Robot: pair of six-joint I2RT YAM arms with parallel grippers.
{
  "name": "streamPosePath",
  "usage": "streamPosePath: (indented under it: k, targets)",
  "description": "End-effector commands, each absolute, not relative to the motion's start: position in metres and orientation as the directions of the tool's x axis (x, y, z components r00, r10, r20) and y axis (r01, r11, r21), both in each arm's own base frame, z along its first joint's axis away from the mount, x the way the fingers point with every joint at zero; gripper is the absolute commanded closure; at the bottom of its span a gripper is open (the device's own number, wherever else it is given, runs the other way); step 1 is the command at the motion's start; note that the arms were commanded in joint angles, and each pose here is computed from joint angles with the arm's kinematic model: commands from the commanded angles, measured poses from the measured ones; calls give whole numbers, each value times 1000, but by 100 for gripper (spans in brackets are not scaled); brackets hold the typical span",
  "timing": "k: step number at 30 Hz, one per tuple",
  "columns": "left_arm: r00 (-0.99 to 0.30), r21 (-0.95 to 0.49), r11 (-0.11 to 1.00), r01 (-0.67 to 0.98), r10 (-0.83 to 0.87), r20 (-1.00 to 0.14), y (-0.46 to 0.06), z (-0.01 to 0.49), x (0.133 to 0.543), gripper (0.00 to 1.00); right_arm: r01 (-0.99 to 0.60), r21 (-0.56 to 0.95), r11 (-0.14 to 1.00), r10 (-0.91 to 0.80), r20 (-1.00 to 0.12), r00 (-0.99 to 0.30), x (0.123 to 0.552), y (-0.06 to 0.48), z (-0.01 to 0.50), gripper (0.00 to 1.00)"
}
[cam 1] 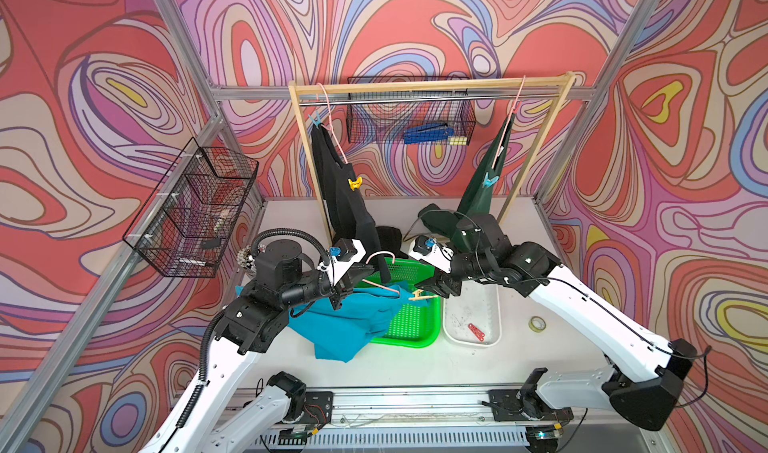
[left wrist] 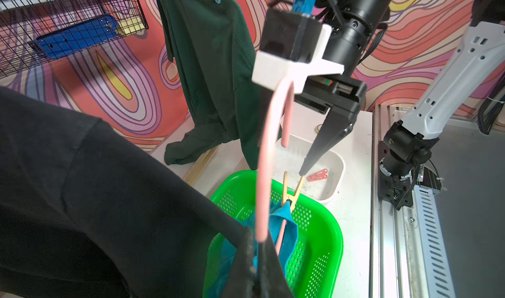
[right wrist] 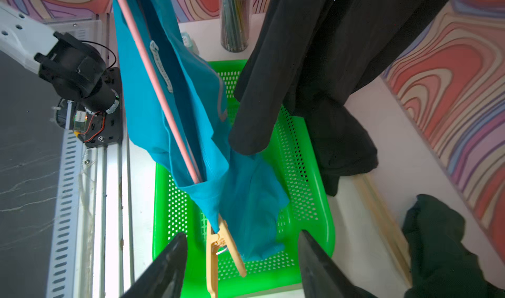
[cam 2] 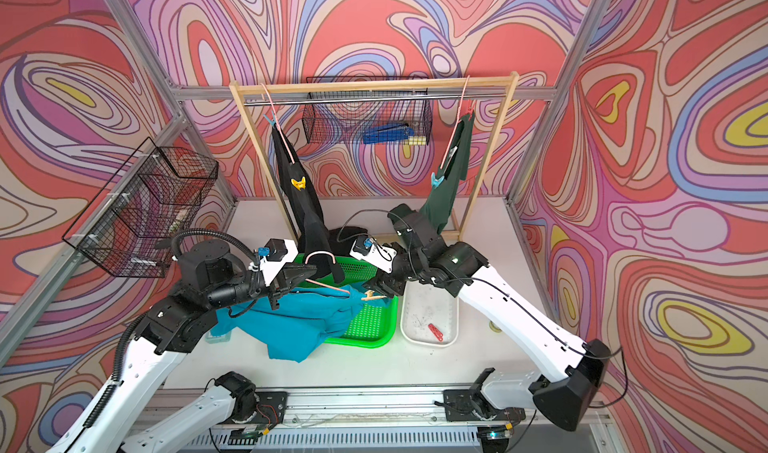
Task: Remove the clothespins securing t-shirts to the hanger
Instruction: Remove the clothespin from the hanger.
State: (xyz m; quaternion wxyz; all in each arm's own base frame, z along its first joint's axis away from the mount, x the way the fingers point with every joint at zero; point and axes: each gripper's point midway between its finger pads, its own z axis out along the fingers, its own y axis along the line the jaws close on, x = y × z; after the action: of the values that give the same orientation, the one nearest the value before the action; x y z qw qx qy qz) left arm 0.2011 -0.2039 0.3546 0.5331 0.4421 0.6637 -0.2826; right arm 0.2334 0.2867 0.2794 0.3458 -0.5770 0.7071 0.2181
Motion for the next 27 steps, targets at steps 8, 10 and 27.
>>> streamPosePath:
  k: [8, 10, 27]
  targets:
    - [25, 145, 434, 889, 270, -963, -204, 367, 197, 100, -987, -11, 160, -741, -662, -112, 216, 282, 249, 38]
    - [25, 147, 436, 888, 273, -962, -204, 366, 197, 100, -988, 3, 155, -763, -635, -121, 211, 276, 242, 38]
    - [10, 134, 433, 891, 277, -961, -206, 365, 201, 100, -984, -117, 132, -804, -593, -37, 210, 272, 222, 45]
